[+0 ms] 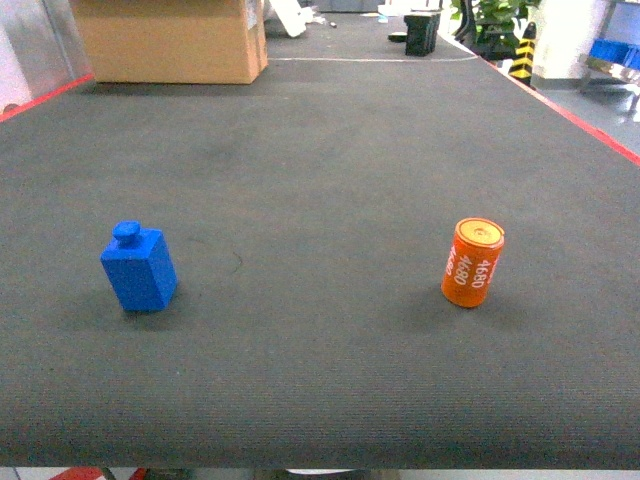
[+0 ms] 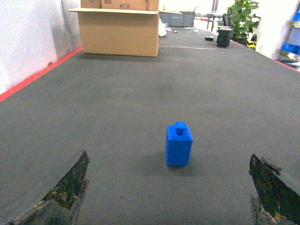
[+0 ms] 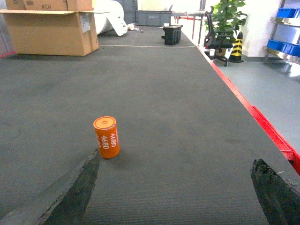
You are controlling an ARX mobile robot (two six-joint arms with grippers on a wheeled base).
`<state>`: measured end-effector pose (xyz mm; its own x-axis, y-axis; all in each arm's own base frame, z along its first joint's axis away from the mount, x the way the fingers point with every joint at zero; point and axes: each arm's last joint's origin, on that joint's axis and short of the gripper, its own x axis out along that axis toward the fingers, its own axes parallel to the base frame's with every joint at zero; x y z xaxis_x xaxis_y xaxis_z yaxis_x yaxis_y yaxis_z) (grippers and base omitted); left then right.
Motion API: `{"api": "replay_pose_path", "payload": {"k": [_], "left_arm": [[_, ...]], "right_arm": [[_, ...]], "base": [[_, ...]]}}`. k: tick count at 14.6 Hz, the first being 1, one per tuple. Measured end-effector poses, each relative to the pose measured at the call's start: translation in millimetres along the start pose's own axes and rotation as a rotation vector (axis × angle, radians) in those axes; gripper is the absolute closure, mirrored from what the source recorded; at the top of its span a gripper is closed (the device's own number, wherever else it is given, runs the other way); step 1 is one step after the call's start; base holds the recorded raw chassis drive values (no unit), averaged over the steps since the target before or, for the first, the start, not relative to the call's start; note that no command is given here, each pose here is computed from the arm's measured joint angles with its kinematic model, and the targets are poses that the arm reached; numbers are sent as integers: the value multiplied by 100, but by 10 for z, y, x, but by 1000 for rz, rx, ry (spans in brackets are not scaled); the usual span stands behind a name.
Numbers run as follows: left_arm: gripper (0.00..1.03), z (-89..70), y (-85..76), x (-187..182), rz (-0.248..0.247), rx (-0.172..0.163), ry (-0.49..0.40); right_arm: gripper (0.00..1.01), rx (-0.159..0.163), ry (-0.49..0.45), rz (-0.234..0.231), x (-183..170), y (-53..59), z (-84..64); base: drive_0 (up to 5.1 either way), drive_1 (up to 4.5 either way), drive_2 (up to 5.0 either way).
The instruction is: Sort blue parts and orange caps into right shelf containers
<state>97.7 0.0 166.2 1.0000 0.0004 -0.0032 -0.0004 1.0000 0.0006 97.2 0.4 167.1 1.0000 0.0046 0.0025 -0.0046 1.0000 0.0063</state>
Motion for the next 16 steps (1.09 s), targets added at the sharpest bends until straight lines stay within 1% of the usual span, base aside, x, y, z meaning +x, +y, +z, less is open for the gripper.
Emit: {"api": "replay_pose_path", "payload": {"k": [16], "left_arm": [[5,0,0,0,0,0,0]], "right_arm": [[3,0,0,0,0,0,0]], "base": [[0,0,0]]}}
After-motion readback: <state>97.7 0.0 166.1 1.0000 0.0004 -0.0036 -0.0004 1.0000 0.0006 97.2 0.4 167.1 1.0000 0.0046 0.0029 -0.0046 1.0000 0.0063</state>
